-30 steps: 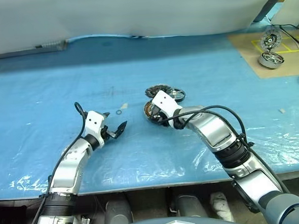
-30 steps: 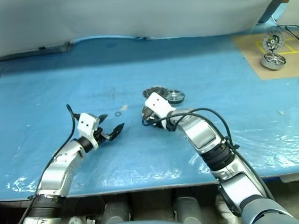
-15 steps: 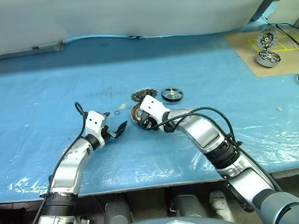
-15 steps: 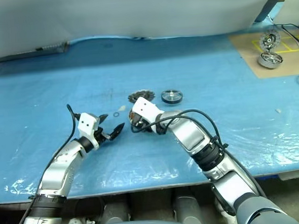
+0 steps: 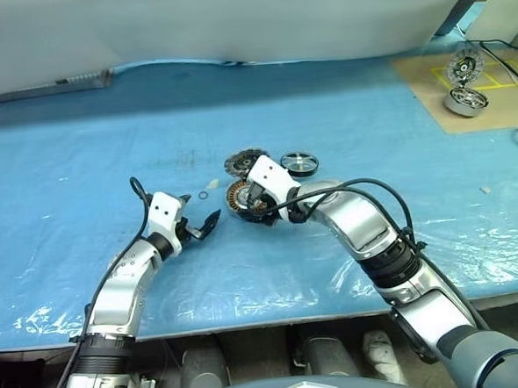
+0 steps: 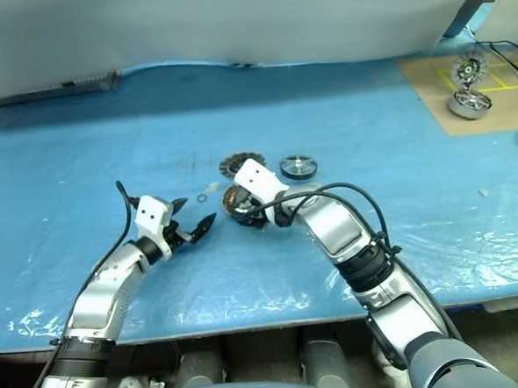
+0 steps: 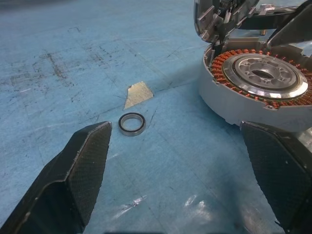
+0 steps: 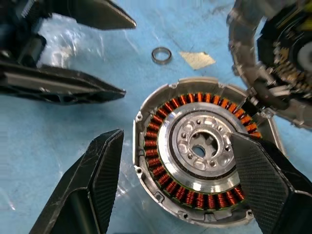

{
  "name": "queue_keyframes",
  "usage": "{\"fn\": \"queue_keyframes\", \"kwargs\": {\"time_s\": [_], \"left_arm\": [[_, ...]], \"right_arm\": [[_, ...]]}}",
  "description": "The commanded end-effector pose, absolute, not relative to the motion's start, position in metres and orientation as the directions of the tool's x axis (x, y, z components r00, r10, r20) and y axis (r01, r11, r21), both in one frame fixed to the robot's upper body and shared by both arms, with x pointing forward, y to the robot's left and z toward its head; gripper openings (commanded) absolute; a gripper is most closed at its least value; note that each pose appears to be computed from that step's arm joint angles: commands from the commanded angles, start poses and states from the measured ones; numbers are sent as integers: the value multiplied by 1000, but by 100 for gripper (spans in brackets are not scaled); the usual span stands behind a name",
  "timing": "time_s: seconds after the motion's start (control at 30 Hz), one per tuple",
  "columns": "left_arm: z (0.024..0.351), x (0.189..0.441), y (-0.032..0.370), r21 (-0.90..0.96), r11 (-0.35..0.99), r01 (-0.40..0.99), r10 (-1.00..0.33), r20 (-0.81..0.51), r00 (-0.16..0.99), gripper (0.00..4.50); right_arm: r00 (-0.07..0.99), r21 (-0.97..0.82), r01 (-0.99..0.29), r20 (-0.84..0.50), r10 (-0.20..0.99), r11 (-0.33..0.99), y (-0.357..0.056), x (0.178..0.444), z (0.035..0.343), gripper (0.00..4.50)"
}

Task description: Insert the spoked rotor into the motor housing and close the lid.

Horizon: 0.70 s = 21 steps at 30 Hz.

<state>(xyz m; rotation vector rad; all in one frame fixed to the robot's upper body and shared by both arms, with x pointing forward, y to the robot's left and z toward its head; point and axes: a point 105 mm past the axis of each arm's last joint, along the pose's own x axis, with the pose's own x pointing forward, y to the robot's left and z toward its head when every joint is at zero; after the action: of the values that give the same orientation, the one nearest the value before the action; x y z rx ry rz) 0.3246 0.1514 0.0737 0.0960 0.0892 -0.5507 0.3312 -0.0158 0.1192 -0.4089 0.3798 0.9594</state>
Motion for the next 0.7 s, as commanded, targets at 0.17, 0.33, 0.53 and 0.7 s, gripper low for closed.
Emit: {"fn": "queue_keyframes", "kwargs": {"time_s": [0.17,0.33,0.53,0.7], "left_arm": [[88,329,172,60,845,531,-523,-109,845,450],[91,340,186,88,846,526,-513,-130,848,450],[79,353,184,77,804,590,-570,-183,801,450],[73,367,175,84,768,635,-610,-209,765,450]], "right_arm": [[524,-166,-851,-310,793,498,-21,314,163,370],[627,-187,-778,-151,765,600,-44,313,154,370],[670,-144,-740,-80,738,657,-61,311,132,370],[689,-158,-722,-74,721,674,-73,309,114,370]]}}
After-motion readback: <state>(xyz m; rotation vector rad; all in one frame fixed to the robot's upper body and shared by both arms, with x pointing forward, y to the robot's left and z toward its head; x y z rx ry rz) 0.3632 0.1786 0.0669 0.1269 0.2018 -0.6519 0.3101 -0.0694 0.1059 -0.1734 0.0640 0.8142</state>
